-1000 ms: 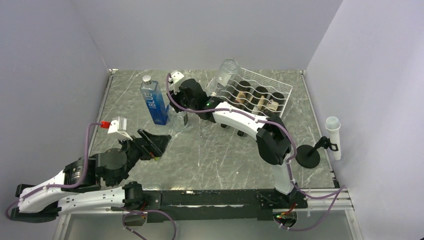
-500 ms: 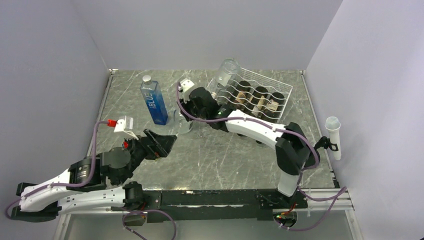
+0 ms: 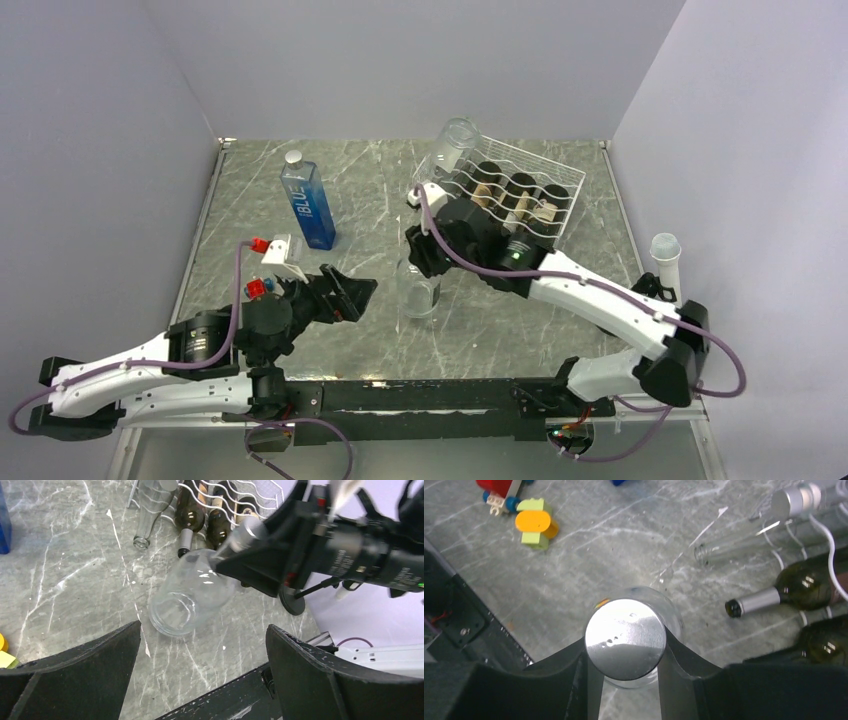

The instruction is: Put the wine bottle on the wine rack

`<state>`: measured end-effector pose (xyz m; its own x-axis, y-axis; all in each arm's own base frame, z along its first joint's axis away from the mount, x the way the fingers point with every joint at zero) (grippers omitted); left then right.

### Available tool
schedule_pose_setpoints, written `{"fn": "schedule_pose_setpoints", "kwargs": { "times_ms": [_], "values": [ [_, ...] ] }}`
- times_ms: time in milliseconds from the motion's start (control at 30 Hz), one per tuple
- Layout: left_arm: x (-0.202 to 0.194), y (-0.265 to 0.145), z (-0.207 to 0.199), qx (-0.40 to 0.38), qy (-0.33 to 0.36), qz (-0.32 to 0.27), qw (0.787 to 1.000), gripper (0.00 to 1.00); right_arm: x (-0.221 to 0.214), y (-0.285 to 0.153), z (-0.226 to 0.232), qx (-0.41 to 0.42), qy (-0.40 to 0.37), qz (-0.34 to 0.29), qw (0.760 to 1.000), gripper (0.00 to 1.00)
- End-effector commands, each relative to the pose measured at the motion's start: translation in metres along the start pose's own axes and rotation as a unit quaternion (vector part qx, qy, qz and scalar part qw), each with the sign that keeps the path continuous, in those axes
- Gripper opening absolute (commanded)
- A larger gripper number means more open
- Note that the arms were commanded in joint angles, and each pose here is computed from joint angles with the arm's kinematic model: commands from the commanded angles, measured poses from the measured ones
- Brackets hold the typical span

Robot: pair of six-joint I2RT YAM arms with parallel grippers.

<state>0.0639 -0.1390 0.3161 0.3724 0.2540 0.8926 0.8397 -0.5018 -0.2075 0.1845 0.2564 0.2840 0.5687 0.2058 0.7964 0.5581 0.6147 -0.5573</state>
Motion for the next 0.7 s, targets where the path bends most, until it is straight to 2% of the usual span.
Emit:
{"fn": "schedule_pose_setpoints", "kwargs": {
  "times_ms": [0, 333, 533, 567, 600, 667],
  "values": [
    [-0.004, 0.003, -0.005, -0.027, -0.002, -0.005, 1.000, 0.99, 0.016, -0.043, 0.007, 0.036, 0.035, -0.080, 0.996, 0.00],
    [-0.011, 0.006, -0.005, -0.024, 0.009, 0.008, 1.000, 0.99, -0.027, -0.047, 0.001, 0.036, 0.019, -0.022, 0.999, 0.00],
    [-0.015, 0.008, -0.006, -0.017, 0.013, 0.019, 1.000, 0.99, -0.041, -0.048, 0.000, 0.023, 0.016, 0.045, 0.999, 0.02],
    [-0.014, 0.007, -0.004, -0.012, 0.014, 0.020, 1.000, 0.99, -0.042, -0.049, -0.001, 0.020, 0.015, 0.054, 0.998, 0.10],
    [-0.014, 0.007, -0.004, -0.010, 0.014, 0.020, 1.000, 0.99, -0.044, -0.050, -0.002, 0.018, 0.013, 0.061, 0.998, 0.26],
    [-0.012, 0.006, -0.003, -0.009, 0.012, 0.017, 1.000, 0.99, -0.047, -0.052, -0.004, 0.014, 0.009, 0.072, 0.997, 0.49]
  ]
}}
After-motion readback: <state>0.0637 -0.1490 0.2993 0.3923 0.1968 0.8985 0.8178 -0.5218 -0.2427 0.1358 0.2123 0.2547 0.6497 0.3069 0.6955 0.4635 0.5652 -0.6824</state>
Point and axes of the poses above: each gripper's point midway between its finger pads, its own y axis out along the fingers, its own z axis along the line the jaws close on, x = y × z, the point moved 10 cm from there along -y, back along the fingers, and after that the axes turned 12 degrees about y, right-handed, at the moved point
